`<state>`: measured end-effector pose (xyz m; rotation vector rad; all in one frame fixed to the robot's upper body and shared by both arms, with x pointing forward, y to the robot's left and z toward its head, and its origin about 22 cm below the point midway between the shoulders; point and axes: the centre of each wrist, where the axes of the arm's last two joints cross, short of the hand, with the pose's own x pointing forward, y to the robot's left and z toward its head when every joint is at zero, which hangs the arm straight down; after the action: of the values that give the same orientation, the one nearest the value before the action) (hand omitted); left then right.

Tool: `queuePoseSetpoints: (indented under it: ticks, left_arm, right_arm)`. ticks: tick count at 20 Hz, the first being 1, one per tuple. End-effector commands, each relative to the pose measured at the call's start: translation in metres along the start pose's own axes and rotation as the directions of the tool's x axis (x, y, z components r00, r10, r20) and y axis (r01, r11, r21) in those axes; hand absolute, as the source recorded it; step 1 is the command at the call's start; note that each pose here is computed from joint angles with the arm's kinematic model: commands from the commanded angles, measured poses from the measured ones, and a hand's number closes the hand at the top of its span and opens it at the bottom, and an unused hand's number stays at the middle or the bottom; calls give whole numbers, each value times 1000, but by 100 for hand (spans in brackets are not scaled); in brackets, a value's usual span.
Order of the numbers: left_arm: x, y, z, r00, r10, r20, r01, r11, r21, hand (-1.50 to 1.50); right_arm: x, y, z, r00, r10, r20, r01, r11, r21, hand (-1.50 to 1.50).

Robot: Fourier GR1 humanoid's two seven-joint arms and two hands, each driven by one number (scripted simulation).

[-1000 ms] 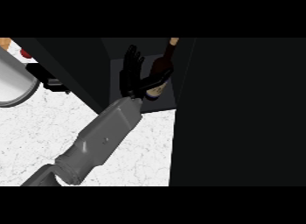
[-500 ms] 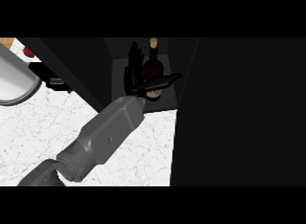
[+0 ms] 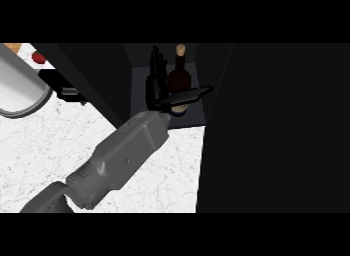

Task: Pick up the wine, place it into the cabinet and close the cabinet

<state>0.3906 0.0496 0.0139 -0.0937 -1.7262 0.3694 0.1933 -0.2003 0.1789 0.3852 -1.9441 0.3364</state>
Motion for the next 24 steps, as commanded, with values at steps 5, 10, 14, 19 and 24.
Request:
queuePoseSetpoints:
  ticks: [5, 10, 14, 19, 24]
  left_arm:
    - [-10, 3, 15, 998, 65, -6, -65, 997, -35, -150]
    - [-9, -10, 29, 995, 100, -5, -100, 990, -97, -150]
    - [-8, -18, 40, 998, 62, -17, -64, 989, -137, -150]
    - [-24, -4, 62, 998, 69, 10, -67, 988, -139, -150]
    - [-25, 0, 67, 998, 60, 4, -59, 987, -153, -150]
  right_arm:
    - [0, -6, 14, 1000, 12, -21, -12, 1000, 1, -150]
    - [13, 0, 5, 1000, -5, -17, 5, 1000, -5, -150]
    - [6, -3, 1, 999, 11, -35, -13, 999, -44, -150]
    - [21, -1, 19, 1000, 1, -31, -3, 998, -62, -150]
    - [14, -3, 13, 999, 28, -40, -31, 996, -86, -150]
